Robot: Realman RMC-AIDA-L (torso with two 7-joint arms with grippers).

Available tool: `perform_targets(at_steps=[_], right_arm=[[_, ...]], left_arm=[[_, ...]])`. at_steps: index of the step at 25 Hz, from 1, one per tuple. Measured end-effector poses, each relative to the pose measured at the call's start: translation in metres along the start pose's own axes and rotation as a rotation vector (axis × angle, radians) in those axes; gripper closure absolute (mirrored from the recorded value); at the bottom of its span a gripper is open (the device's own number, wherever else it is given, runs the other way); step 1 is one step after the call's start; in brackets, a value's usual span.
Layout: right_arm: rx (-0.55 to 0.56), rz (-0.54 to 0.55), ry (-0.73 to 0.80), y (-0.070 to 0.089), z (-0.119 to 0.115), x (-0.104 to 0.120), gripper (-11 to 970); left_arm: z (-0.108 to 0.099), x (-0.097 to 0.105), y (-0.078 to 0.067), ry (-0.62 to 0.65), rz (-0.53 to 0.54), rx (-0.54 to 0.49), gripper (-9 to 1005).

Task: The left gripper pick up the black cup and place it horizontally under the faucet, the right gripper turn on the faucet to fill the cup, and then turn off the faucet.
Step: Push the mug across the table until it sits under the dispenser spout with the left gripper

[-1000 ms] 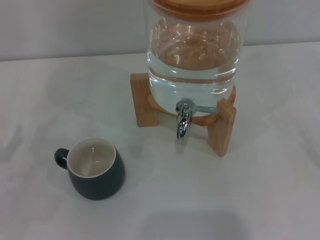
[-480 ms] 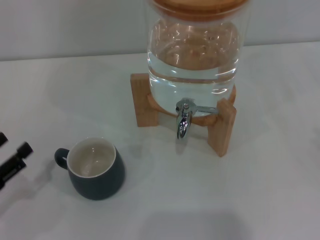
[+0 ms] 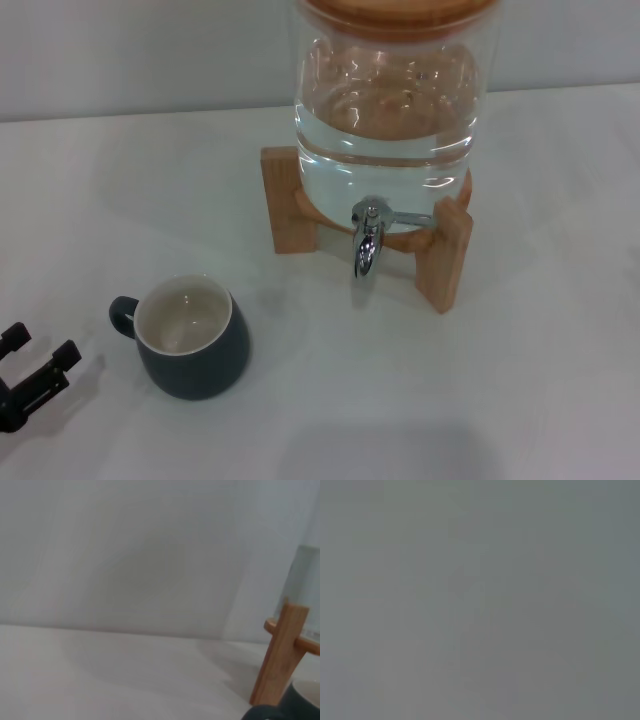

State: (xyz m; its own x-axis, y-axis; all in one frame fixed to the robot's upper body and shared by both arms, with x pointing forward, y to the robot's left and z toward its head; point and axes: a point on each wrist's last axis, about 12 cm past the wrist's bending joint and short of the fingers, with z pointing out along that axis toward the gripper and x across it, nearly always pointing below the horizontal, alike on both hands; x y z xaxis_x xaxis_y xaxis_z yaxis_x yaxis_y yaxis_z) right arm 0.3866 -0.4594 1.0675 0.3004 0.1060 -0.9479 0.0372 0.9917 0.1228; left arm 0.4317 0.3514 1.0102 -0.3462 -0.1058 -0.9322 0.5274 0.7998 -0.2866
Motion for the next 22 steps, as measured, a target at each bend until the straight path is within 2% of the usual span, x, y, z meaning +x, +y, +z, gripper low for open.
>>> perform_targets(at_steps=[12, 22], right_arm=[[-0.009, -0.003, -0.006, 0.0, 0.003, -0.001, 134], [-0.029, 0.005, -0.02, 0.003, 0.008, -0.002, 134]], left_arm=[[0.041, -0.006, 0.001, 0.082, 0.055, 0.025, 175], [0.057, -0.012, 0.0, 0.086, 0.07, 0.046, 180]])
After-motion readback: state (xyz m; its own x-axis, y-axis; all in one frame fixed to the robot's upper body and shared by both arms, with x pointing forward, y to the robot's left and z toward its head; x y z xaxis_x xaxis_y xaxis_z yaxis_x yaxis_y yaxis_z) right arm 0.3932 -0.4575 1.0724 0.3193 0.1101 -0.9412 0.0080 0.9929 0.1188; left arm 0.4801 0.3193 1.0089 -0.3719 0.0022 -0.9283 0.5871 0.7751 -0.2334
